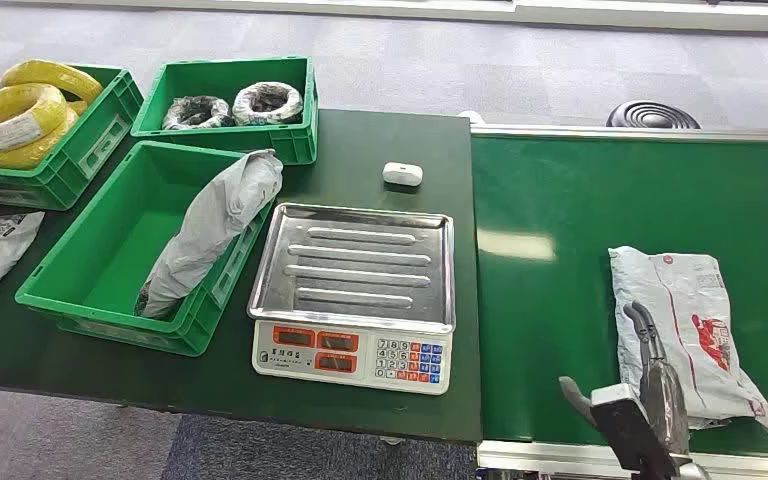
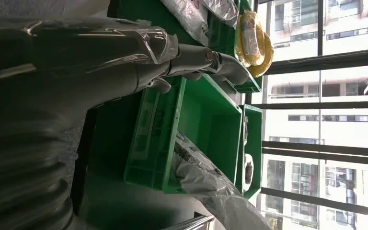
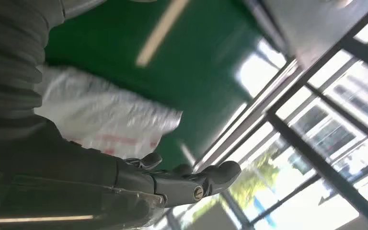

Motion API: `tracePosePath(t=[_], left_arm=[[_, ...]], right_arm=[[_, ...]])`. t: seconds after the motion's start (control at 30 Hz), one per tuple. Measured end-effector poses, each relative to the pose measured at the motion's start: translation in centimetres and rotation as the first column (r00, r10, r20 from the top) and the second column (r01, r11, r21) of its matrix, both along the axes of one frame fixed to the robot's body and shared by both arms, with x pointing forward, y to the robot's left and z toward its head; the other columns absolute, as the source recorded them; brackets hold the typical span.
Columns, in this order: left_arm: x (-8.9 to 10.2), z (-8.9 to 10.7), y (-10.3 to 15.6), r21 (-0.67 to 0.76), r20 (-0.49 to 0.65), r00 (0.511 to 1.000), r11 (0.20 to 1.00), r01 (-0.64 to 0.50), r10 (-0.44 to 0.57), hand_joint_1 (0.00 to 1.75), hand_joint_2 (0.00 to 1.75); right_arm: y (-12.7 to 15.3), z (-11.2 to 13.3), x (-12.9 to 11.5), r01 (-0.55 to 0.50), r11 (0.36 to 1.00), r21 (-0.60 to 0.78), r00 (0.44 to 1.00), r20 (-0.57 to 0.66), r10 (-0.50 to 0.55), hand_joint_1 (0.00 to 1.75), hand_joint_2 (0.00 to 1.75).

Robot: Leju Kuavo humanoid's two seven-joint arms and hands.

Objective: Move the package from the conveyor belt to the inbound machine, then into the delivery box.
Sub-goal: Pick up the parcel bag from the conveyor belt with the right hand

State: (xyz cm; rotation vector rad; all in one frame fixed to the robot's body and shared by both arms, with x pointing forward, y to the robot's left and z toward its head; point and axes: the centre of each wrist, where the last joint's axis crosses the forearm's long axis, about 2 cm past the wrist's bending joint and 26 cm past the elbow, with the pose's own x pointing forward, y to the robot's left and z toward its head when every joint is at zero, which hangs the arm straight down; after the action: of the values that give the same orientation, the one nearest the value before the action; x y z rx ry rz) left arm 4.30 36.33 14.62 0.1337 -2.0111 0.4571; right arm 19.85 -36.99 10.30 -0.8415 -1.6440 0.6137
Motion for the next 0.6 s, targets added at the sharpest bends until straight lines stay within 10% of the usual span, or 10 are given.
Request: tracePosePath(t=[0.33,0.6], left_arm=[[1.1,0.5,-0.1,-0.003,-0.004,0.997,0.997,0.081,-0.081,0.00,1.75],[3.3,0.6,-0.3,0.048,0.004,0.990,0.989,0.139,-0.139,0.00,1.75]], right_arm=[[-10.1,0.6,9.2,0.394,0.870,-0.297,0.865,-0.199,-0.460,0.00,1.75],[-13.1,-2.7,9.0,0.345,0.881,-0.324,0.589,-0.656,-0.472,0.00,1.75]])
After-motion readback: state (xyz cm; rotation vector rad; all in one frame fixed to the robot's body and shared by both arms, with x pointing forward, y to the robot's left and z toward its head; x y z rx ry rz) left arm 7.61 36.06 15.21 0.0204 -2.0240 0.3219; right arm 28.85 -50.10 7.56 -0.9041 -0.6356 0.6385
